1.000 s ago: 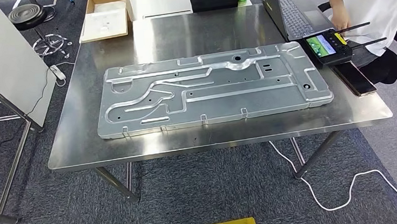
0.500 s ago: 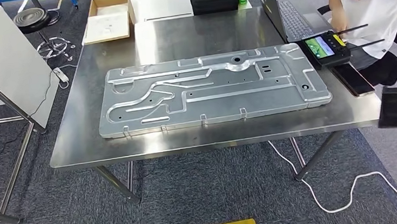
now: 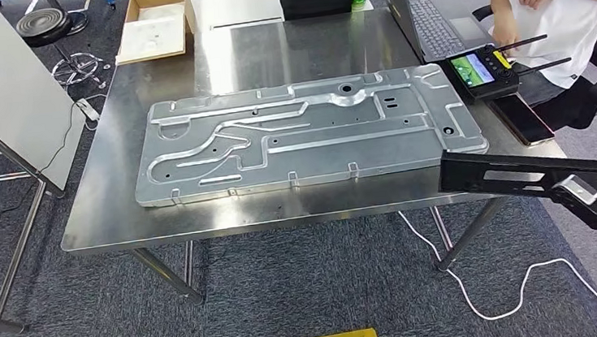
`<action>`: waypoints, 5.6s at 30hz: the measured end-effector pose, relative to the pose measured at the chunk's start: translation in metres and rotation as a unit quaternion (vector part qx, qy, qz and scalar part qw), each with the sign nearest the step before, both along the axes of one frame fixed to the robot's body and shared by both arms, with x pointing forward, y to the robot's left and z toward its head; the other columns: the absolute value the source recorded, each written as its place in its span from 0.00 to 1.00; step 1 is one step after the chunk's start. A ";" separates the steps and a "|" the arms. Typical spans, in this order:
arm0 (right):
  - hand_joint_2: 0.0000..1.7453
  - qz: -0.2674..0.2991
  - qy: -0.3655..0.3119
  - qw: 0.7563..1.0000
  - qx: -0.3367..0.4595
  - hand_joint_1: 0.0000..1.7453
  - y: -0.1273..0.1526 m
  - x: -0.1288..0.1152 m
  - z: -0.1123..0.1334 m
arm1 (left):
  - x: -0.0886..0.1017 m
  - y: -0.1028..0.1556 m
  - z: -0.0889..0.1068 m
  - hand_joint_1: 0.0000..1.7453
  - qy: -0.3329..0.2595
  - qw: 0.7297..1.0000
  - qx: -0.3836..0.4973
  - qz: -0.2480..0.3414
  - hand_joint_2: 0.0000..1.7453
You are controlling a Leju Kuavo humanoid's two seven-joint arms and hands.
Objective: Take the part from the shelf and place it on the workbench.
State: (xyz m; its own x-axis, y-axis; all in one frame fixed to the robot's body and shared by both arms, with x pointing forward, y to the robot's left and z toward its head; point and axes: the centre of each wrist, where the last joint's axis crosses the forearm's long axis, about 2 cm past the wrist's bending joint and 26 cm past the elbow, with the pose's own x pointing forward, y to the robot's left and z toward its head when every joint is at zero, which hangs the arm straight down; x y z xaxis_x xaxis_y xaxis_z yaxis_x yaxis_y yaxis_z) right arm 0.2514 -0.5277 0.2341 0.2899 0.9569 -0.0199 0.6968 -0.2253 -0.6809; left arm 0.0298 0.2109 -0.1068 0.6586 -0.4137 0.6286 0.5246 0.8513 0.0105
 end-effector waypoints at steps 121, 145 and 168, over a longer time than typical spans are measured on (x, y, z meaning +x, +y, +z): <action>1.00 0.237 -0.105 0.955 -0.142 1.00 0.119 0.086 0.066 | 0.006 -0.027 0.005 0.00 -0.019 0.999 -0.019 -0.040 1.00; 1.00 0.243 -0.107 0.954 -0.138 1.00 0.125 0.082 0.054 | 0.010 -0.031 0.007 0.00 -0.024 0.998 -0.023 -0.046 1.00; 1.00 0.244 -0.108 0.953 -0.141 1.00 0.128 0.081 0.052 | 0.006 -0.031 0.006 0.00 -0.020 0.998 -0.024 -0.050 1.00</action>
